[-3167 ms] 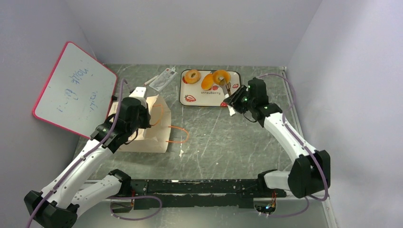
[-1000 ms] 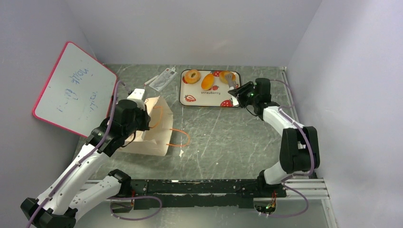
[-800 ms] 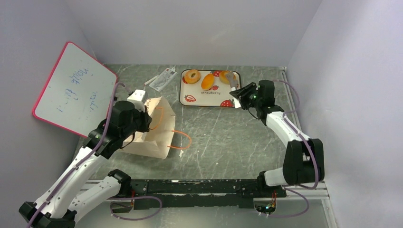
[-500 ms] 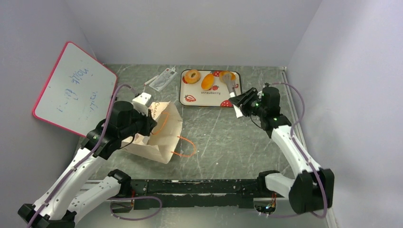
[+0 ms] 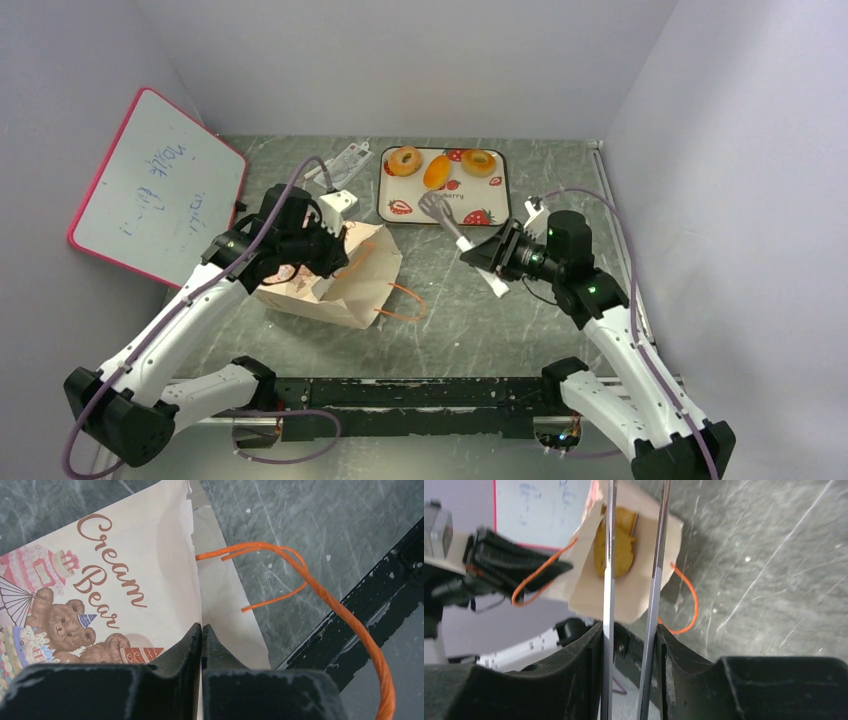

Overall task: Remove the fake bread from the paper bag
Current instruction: Take out the fake bread from the paper bag.

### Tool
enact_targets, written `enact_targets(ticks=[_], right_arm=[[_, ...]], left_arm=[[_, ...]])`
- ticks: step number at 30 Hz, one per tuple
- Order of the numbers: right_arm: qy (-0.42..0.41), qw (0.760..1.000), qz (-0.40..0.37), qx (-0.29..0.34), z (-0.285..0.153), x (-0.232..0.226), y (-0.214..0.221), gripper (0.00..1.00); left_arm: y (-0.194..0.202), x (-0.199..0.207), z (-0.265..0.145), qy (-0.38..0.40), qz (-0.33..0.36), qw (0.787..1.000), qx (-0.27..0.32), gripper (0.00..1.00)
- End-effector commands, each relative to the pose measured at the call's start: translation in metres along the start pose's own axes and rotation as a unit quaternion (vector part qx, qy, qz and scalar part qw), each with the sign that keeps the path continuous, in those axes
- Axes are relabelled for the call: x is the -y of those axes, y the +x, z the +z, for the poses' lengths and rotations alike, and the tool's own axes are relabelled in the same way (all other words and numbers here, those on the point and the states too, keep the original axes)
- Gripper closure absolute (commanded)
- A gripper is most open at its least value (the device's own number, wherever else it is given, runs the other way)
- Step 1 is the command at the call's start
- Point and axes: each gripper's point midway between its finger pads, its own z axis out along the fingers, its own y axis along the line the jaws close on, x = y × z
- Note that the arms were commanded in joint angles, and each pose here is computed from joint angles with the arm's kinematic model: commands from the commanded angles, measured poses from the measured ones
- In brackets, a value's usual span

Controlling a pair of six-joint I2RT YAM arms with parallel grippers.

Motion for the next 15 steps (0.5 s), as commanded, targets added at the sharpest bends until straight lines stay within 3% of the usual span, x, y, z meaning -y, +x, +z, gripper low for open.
enact_targets(ticks=[1, 15], right_arm=[[-0.037, 0.997, -0.027, -0.062, -0.012, -0.012, 0.036, 0.60], [-0.090, 0.981, -0.025, -0.169, -0.039, -0.010, 0.099, 0.60]], left_arm=[[-0.011, 0.005, -0.005, 0.023, 0.035, 0.999, -0.001, 0.93], [0.001, -0.010, -0.009, -0.020, 0.042, 0.999, -0.004, 0.93]])
